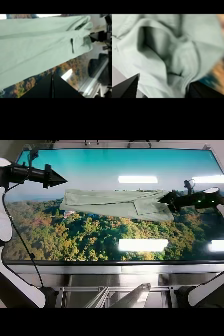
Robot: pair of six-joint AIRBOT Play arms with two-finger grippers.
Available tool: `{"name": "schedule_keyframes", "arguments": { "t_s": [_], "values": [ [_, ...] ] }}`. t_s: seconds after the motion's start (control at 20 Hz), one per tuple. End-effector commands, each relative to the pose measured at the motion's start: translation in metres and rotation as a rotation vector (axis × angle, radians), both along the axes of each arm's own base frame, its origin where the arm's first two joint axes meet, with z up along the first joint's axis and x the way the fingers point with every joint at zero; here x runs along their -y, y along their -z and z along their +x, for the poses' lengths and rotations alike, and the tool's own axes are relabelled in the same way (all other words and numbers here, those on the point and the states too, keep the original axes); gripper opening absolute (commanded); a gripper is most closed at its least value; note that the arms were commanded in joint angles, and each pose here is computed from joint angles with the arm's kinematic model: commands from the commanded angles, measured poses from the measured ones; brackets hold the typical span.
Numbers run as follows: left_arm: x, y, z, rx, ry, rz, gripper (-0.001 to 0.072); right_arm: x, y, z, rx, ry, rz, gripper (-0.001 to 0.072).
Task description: Fold the shirts.
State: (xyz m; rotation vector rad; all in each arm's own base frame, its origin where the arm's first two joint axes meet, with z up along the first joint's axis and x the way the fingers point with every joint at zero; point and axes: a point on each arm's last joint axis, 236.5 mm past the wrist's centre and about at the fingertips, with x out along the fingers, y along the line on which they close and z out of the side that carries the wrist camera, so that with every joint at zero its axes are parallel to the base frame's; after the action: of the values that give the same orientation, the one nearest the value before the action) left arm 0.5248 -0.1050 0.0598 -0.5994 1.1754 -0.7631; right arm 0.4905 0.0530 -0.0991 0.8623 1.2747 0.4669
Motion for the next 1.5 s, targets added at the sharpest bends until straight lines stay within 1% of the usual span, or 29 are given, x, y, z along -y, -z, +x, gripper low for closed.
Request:
{"name": "schedule_keyframes", "arguments": {
  "t_s": [0.0, 0.05, 0.15, 0.25, 0.35, 0.4, 0.45, 0.6, 0.7, 0.95, 1.05, 1.25, 1.4, 1.45],
  "values": [
    [0.066, 0.002, -0.017, 0.088, 0.135, 0.207, -0.0004, -0.05, -0.009, 0.023, 0.077, 0.011, 0.071, 0.0212],
    [0.092, 0.011, -0.017, 0.117, 0.168, 0.25, -0.0004, -0.055, -0.013, 0.027, 0.095, 0.015, 0.088, 0.0024],
    [0.133, 0.035, -0.009, 0.183, 0.187, 0.332, 0.0, -0.057, -0.02, 0.027, 0.109, 0.008, 0.105, 0.0021],
    [0.163, 0.072, 0.009, 0.232, 0.145, 0.406, 0.0, -0.055, -0.036, 0.019, 0.112, -0.022, 0.132, 0.0021],
    [0.187, 0.109, 0.008, 0.203, 0.151, 0.405, 0.0, -0.052, -0.061, 0.007, 0.122, -0.068, 0.17, 0.0021],
    [0.19, 0.121, 0.005, 0.184, 0.153, 0.425, 0.0, -0.049, -0.076, 0.0, 0.131, -0.091, 0.187, 0.002],
    [0.188, 0.118, 0.012, 0.219, 0.139, 0.451, 0.0001, -0.046, -0.093, -0.006, 0.148, -0.111, 0.2, 0.0021],
    [0.205, 0.101, -0.006, 0.229, 0.19, 0.45, -0.0002, -0.041, -0.146, -0.028, 0.211, -0.178, 0.219, 0.0021],
    [0.213, 0.088, -0.012, 0.245, 0.205, 0.44, 0.0, -0.039, -0.17, -0.031, 0.265, -0.182, 0.198, 0.002],
    [0.221, 0.102, -0.005, 0.24, 0.138, 0.42, 0.0012, -0.038, -0.18, -0.035, 0.281, -0.19, 0.191, 0.002],
    [0.231, 0.124, -0.018, 0.176, 0.168, 0.403, 0.0013, -0.041, -0.181, -0.037, 0.269, -0.192, 0.202, 0.002],
    [0.278, 0.163, -0.044, 0.139, 0.265, 0.396, 0.0014, -0.066, -0.196, -0.037, 0.289, -0.212, 0.271, 0.0021],
    [0.289, 0.187, -0.06, 0.084, 0.278, 0.398, 0.0024, -0.095, -0.205, -0.042, 0.295, -0.257, 0.314, 0.002],
    [0.289, 0.186, -0.064, 0.055, 0.276, 0.373, 0.0025, -0.104, -0.205, -0.045, 0.289, -0.274, 0.32, 0.0021]
  ]
}}
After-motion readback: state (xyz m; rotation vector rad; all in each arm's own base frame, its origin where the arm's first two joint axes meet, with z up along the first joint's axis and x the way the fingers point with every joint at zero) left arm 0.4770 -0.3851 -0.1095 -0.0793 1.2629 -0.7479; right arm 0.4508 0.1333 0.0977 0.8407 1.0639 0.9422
